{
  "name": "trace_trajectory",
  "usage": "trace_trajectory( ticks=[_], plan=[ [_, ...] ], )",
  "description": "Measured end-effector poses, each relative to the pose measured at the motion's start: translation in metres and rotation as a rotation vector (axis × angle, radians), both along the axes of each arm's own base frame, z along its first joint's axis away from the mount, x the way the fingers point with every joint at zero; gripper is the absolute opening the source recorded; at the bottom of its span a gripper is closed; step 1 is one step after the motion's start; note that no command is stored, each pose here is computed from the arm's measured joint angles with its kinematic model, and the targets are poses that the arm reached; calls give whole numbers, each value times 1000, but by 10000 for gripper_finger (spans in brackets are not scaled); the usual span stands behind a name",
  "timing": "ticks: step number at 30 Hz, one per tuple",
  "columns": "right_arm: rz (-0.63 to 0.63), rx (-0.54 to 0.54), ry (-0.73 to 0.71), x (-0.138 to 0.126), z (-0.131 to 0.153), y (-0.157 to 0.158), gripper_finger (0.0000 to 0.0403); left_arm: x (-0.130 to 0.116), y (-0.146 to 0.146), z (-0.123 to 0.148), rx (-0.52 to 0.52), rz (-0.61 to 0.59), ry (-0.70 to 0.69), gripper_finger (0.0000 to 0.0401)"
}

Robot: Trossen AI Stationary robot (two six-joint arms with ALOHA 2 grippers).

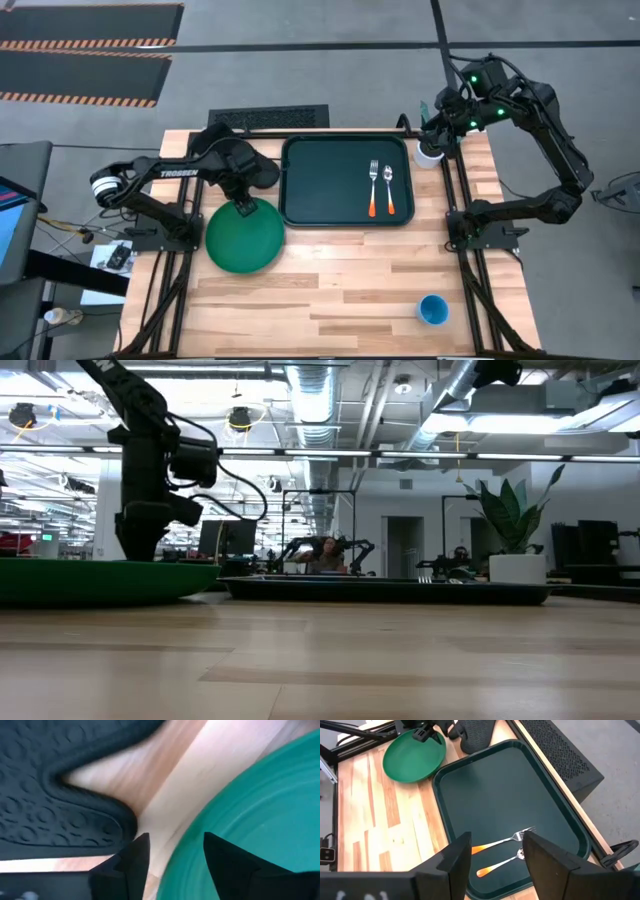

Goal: Pick and place plate/cup/fork/spoon on tray
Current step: Put the green plate on the black tray to the left of the orange fork

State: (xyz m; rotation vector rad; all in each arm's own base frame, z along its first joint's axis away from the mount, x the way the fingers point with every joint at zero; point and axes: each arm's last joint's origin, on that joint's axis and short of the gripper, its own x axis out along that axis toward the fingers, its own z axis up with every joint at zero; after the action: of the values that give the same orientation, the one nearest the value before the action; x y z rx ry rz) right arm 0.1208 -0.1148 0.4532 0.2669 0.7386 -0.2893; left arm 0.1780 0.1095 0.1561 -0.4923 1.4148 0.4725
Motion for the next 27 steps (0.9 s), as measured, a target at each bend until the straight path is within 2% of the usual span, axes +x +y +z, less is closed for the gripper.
trace_trajectory(
  ticks=[5, 8, 10, 15, 20, 27],
  plan=[
    [-8, 9, -1, 0, 0, 0, 199, 0, 0, -3, 16, 15, -7, 91],
    [-8, 10, -1, 0, 0, 0, 199, -1, -1, -2, -3, 14, -3, 35],
    [-8, 9, -2, 0, 0, 0, 198, 0, -1, -1, -27, 15, -15, 13],
    [-9, 10, -2, 0, 0, 0, 194, -3, -6, -1, -100, 51, 3, 17],
    [-9, 10, -2, 0, 0, 0, 194, -5, -20, 1, -255, 112, 29, 3],
    [-9, 9, -2, 0, 0, 0, 190, -18, -45, 22, -374, 253, 60, 0]
  ],
)
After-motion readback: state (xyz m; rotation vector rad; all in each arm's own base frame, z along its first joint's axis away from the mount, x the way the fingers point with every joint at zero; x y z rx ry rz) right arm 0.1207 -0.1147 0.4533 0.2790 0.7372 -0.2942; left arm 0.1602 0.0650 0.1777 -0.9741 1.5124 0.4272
